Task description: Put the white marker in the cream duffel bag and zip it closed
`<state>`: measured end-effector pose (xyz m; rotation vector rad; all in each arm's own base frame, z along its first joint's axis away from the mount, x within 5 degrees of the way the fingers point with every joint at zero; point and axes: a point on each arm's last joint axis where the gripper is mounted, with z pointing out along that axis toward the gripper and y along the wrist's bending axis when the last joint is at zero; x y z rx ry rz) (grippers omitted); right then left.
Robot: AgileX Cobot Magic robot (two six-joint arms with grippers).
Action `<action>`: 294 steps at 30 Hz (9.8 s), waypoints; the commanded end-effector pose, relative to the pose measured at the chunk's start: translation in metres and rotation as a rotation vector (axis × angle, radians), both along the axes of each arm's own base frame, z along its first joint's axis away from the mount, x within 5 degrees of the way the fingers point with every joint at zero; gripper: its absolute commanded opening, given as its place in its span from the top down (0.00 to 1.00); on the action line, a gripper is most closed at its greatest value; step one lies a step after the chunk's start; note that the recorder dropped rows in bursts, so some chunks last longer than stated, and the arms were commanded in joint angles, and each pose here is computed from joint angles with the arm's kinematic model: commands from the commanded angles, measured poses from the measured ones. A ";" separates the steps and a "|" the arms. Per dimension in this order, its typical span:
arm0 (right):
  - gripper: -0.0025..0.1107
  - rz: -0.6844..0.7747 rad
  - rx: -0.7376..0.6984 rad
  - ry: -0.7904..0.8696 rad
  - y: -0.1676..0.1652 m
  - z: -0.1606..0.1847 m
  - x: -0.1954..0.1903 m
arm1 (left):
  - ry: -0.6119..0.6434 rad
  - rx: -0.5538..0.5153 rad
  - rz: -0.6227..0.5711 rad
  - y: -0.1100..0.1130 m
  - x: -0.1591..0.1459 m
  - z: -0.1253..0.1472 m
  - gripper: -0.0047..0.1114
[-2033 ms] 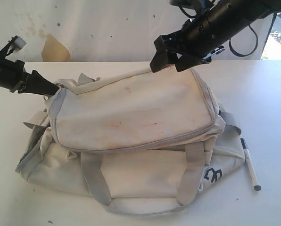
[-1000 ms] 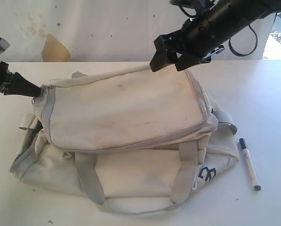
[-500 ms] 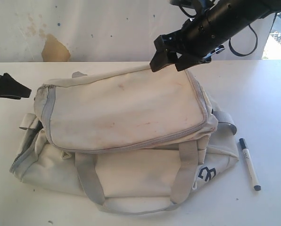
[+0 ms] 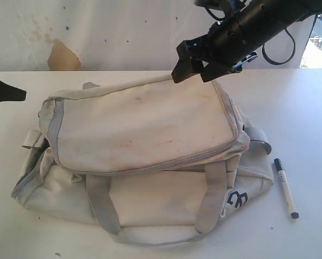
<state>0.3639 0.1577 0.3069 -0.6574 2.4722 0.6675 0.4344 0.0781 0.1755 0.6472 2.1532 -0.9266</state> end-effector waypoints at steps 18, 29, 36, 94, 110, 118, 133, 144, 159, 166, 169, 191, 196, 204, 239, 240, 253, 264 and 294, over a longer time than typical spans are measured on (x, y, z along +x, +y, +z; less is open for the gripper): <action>0.39 0.045 -0.023 -0.041 0.000 0.000 0.000 | -0.005 -0.020 -0.059 -0.009 -0.009 -0.031 0.42; 0.39 0.036 -0.020 -0.055 0.000 0.000 0.001 | -0.112 -0.025 -0.081 -0.014 -0.005 -0.027 0.29; 0.39 0.038 -0.021 -0.052 0.000 0.000 0.001 | -0.144 0.003 -0.160 -0.031 -0.004 -0.033 0.29; 0.39 0.043 -0.033 0.040 0.008 -0.036 0.021 | -0.094 0.098 -0.208 -0.046 -0.014 0.011 0.96; 0.33 0.240 0.113 -0.033 0.053 -0.033 0.059 | 0.043 0.250 -0.262 -0.097 -0.037 0.062 0.96; 0.32 0.360 0.098 -0.090 0.091 -0.042 0.055 | 0.088 0.296 -0.323 -0.128 -0.043 0.063 0.96; 0.34 0.606 0.091 -0.533 0.159 -0.051 0.041 | 0.065 0.390 -0.317 -0.137 -0.059 0.092 0.96; 0.34 0.644 0.014 -0.641 0.185 -0.084 0.042 | 0.079 0.394 -0.312 -0.140 -0.062 0.094 0.96; 0.43 0.602 -0.009 -0.624 0.190 -0.112 0.049 | 0.077 0.494 -0.402 -0.163 -0.069 0.090 0.96; 0.77 0.607 0.004 -0.606 0.191 -0.113 0.047 | 0.127 0.558 -0.366 -0.157 -0.069 0.086 0.96; 0.95 0.611 0.024 -0.600 0.192 -0.110 0.046 | 0.148 0.585 -0.349 -0.154 -0.069 0.085 0.96; 0.98 0.142 0.214 -0.481 0.184 -0.080 0.068 | 0.278 0.571 -0.204 -0.151 -0.070 0.083 0.96; 0.98 0.104 0.258 -0.362 0.173 -0.083 0.072 | 0.359 0.516 -0.228 -0.155 -0.081 0.063 0.96; 0.98 0.078 0.293 -0.265 0.164 -0.085 0.075 | 0.432 0.433 -0.240 -0.160 -0.093 0.048 0.96; 0.35 0.331 0.343 -0.440 0.213 -0.094 0.044 | 0.292 0.589 -0.186 -0.146 -0.093 0.065 0.96; 0.35 0.317 0.347 -0.432 0.213 -0.095 0.044 | 0.292 0.589 -0.186 -0.146 -0.093 0.065 0.96; 0.37 0.345 0.343 -0.357 0.224 -0.122 0.037 | 0.293 0.603 -0.191 -0.145 -0.093 0.064 0.96; 0.90 0.363 0.344 -0.353 0.225 -0.123 0.036 | 0.355 0.649 -0.211 -0.141 -0.098 0.062 0.96; 0.98 0.099 0.387 -0.416 0.195 -0.092 0.079 | 0.443 0.461 -0.142 -0.155 -0.102 0.070 0.96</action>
